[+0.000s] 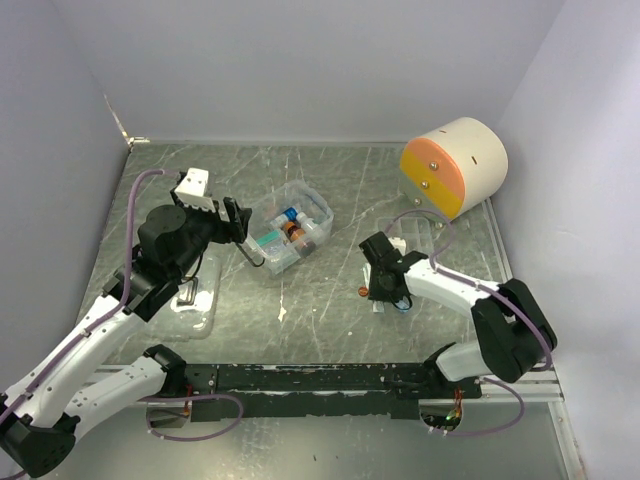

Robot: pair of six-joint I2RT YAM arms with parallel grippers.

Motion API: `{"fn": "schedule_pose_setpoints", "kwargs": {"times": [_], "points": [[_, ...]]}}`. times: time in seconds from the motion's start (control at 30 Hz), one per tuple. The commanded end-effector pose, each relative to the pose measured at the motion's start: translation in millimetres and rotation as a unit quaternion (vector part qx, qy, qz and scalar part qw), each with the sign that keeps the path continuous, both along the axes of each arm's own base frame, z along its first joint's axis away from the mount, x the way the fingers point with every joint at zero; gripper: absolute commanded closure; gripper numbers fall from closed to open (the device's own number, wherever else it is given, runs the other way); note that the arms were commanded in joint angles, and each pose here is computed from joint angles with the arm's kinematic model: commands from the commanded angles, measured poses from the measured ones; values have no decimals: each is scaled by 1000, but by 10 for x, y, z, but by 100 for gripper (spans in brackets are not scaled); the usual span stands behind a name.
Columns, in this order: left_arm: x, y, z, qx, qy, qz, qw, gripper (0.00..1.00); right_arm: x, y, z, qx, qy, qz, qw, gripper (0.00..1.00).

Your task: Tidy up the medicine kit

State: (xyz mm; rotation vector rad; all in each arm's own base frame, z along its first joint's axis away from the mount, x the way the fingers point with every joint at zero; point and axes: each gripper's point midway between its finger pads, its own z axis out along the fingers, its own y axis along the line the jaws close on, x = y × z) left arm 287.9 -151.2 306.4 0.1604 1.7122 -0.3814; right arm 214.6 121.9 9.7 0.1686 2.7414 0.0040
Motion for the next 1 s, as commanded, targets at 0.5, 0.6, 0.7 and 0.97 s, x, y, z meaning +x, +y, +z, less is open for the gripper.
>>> {"fn": "schedule_pose_setpoints", "kwargs": {"times": [0.5, 0.6, 0.7, 0.97], "points": [[1, 25, 112, -1, -8, 3, 1000, 13, -81, 69, 210, 83, -46, -59, 994, 84], [-3, 31, 120, -4, -11, 3, 1000, 13, -40, 78, 316, 98, -66, -79, 990, 87], [-2, 19, 116, -4, -10, 1, 1000, 13, 38, 55, 462, 107, -97, -99, 985, 88], [-8, 31, 120, -4, -10, 3, 1000, 13, 466, -215, 1042, 98, -217, -177, 955, 86]]}}
